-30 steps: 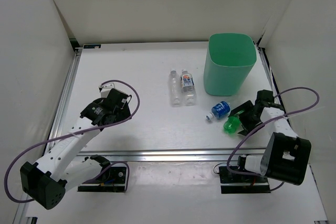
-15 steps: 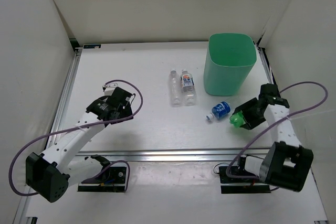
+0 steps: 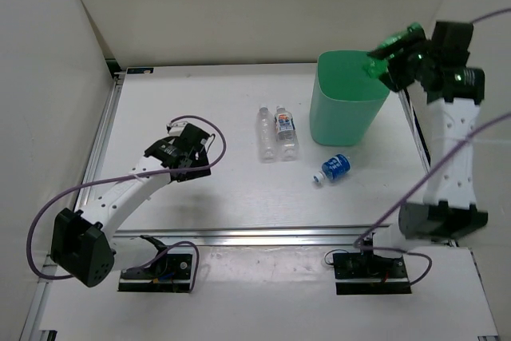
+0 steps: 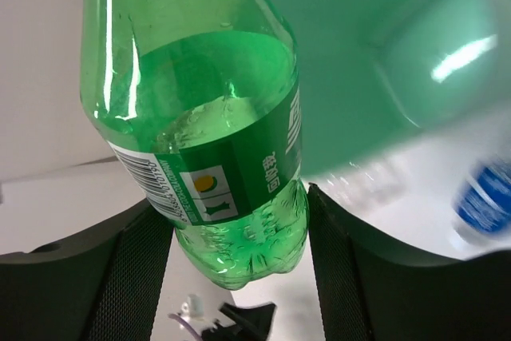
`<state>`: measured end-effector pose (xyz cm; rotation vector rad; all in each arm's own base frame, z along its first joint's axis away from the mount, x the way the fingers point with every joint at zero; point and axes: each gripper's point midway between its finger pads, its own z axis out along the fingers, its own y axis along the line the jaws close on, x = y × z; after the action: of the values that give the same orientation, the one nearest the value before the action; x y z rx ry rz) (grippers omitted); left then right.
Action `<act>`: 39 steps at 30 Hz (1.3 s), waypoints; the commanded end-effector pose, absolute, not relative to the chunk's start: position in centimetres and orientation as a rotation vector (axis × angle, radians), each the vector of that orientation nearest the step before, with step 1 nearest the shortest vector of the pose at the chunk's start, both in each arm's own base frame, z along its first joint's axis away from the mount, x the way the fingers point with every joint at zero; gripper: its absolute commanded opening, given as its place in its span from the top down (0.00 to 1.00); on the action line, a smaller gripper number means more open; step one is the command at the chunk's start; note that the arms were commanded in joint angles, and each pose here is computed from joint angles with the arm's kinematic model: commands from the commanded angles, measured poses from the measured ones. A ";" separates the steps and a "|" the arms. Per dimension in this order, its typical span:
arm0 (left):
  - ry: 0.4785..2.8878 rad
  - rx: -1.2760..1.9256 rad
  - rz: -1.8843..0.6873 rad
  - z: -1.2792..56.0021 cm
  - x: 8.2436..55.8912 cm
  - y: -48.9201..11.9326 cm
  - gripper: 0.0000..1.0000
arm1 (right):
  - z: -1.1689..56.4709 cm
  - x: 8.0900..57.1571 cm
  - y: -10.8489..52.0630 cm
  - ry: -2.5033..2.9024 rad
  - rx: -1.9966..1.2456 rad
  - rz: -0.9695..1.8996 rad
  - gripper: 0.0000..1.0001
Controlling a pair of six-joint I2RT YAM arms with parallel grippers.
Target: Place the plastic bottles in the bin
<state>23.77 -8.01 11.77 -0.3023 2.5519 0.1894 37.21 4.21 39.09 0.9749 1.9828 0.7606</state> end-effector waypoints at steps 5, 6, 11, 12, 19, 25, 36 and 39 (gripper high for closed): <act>2.459 -0.328 0.135 15.3 27.6 -10.0 0.00 | 37.3 44.9 8.0 2.102 0.908 0.884 0.33; 2.457 -0.329 0.133 15.5 27.9 -10.1 0.00 | 37.2 44.7 8.5 2.117 0.903 0.887 0.24; 2.459 -0.318 0.156 15.9 28.3 -10.1 0.00 | 35.5 41.2 5.6 2.086 0.981 0.707 0.00; 2.469 -0.315 0.166 15.4 28.0 -9.9 0.00 | 37.4 40.1 5.2 2.011 0.943 0.736 0.00; 2.498 -0.306 0.179 14.3 27.8 -10.0 0.00 | 30.6 32.7 0.8 2.045 1.142 0.603 0.00; 2.505 -0.304 0.170 14.1 28.5 -10.6 0.00 | 20.7 27.1 2.0 2.186 1.322 0.671 0.00; 2.534 -0.295 0.168 13.2 27.7 -10.5 0.00 | 11.9 27.3 5.0 2.509 1.203 0.595 0.00; 2.533 -0.295 0.168 13.2 27.5 -10.4 0.00 | 11.4 29.1 5.4 2.522 1.148 0.567 0.00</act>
<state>27.72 -10.20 12.87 -0.2997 2.5484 0.1981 26.10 5.43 10.17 1.2940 2.5684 0.5798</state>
